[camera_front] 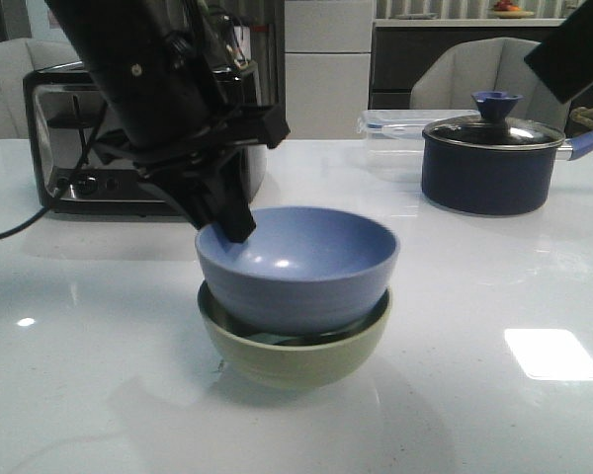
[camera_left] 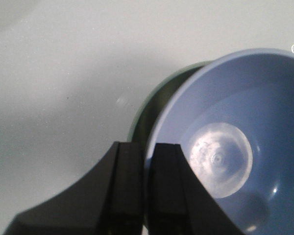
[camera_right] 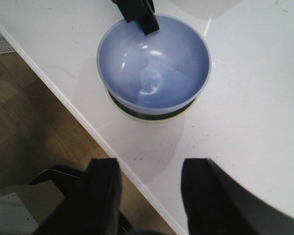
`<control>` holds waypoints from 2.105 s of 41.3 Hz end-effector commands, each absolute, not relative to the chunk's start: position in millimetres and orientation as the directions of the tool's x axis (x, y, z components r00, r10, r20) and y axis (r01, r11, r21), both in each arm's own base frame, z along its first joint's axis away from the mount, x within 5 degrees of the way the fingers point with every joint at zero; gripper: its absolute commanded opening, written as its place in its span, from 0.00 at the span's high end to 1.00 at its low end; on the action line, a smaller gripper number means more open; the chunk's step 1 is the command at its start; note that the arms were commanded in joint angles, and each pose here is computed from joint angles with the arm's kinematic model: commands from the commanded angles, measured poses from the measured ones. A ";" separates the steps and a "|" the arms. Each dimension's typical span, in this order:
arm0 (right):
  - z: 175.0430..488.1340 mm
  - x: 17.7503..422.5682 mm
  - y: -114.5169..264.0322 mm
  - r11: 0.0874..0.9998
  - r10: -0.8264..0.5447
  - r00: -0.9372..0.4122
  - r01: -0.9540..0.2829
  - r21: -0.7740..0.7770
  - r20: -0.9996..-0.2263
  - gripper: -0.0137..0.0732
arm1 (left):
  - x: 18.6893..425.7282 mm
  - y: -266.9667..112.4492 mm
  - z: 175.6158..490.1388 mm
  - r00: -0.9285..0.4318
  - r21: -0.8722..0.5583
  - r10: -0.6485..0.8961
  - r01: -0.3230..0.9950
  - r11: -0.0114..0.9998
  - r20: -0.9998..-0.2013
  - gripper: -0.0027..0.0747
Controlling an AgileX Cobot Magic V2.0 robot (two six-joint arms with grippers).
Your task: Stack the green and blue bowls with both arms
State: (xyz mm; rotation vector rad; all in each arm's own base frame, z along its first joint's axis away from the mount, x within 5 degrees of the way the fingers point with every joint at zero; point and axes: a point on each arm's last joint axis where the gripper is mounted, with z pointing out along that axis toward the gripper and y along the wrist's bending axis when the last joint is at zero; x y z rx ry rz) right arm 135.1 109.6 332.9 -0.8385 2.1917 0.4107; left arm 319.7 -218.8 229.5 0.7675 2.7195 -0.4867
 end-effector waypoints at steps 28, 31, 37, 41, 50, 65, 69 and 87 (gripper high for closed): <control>348.7 137.2 109.1 0.737 -0.405 -0.434 -0.676 -0.005 -0.805 0.37 | 289.6 -199.4 335.0 -0.638 -0.136 0.422 0.639 0.757 -0.644 0.42; 348.5 137.7 108.3 0.741 -0.402 -0.440 -0.672 -0.003 -0.803 0.37 | 272.4 -185.6 356.4 -0.584 -0.084 0.425 0.649 0.756 -0.692 0.42; 354.7 132.3 100.2 0.763 -0.361 -0.440 -0.647 0.011 -0.822 0.37 | 234.6 -154.5 378.4 -0.484 0.033 0.445 0.648 0.761 -0.753 0.42; 360.0 126.8 91.8 0.779 -0.336 -0.431 -0.627 0.011 -0.837 0.37 | 205.7 -133.0 386.8 -0.419 0.089 0.442 0.638 0.765 -0.793 0.42; 355.3 108.9 79.0 0.781 -0.342 -0.439 -0.624 0.008 -0.831 0.37 | 147.0 -96.4 376.4 -0.355 0.105 0.403 0.627 0.772 -0.844 0.42; 325.8 100.8 73.0 0.785 -0.357 -0.457 -0.620 0.004 -0.815 0.37 | 104.5 -70.2 342.3 -0.341 0.107 0.393 0.625 0.773 -0.854 0.42; 327.2 101.8 73.4 0.786 -0.347 -0.445 -0.618 0.003 -0.825 0.39 | 104.9 -70.5 340.3 -0.346 0.106 0.397 0.626 0.773 -0.850 0.42; 325.7 102.6 73.8 0.788 -0.342 -0.440 -0.616 0.002 -0.831 0.78 | 106.8 -71.5 342.9 -0.324 0.106 0.377 0.620 0.778 -0.868 0.85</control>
